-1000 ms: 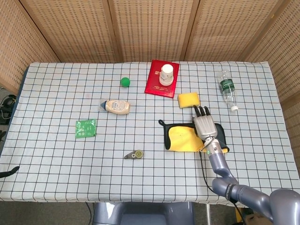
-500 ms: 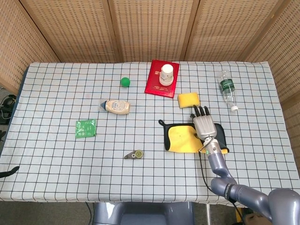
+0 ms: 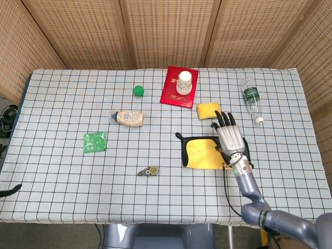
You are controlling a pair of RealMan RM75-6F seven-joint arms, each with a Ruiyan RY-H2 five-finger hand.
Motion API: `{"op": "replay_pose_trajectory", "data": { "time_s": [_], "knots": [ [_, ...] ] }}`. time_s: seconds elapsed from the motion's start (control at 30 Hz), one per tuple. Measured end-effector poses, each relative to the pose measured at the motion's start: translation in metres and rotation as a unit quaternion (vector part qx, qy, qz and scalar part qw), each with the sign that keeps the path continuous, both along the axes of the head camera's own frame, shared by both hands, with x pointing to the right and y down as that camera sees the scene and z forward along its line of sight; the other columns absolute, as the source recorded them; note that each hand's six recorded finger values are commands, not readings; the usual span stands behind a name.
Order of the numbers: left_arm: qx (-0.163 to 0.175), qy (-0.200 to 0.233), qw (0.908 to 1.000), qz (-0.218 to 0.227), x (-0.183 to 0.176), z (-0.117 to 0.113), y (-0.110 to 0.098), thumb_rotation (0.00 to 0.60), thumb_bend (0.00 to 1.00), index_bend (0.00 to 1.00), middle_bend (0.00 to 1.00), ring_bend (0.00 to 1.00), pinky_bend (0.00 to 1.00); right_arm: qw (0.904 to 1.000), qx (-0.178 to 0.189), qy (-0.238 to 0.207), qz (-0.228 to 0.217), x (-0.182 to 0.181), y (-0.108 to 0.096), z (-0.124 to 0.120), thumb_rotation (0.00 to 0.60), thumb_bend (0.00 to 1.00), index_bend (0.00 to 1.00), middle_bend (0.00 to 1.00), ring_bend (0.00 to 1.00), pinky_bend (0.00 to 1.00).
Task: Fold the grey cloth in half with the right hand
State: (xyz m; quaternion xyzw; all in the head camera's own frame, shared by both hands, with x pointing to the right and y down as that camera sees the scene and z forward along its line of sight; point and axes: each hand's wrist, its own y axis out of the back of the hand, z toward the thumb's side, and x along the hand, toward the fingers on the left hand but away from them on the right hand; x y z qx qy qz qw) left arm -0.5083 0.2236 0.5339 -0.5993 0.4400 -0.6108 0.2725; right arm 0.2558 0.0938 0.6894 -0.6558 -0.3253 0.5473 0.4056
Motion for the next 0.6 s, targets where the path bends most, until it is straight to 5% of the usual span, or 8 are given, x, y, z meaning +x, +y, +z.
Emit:
{"op": "replay_pose_trajectory", "data": {
  "time_s": [0.6],
  "knots": [
    [0.003,0.004,1.0000,0.005,0.003,-0.003,0.001,0.600,0.00,0.00,0.00,0.00,0.00,0.9938,-0.030,0.053,-0.093,0.081,0.094,-0.021,0.600,0.29,0.50,0.00,0.00,0.00]
  ]
}}
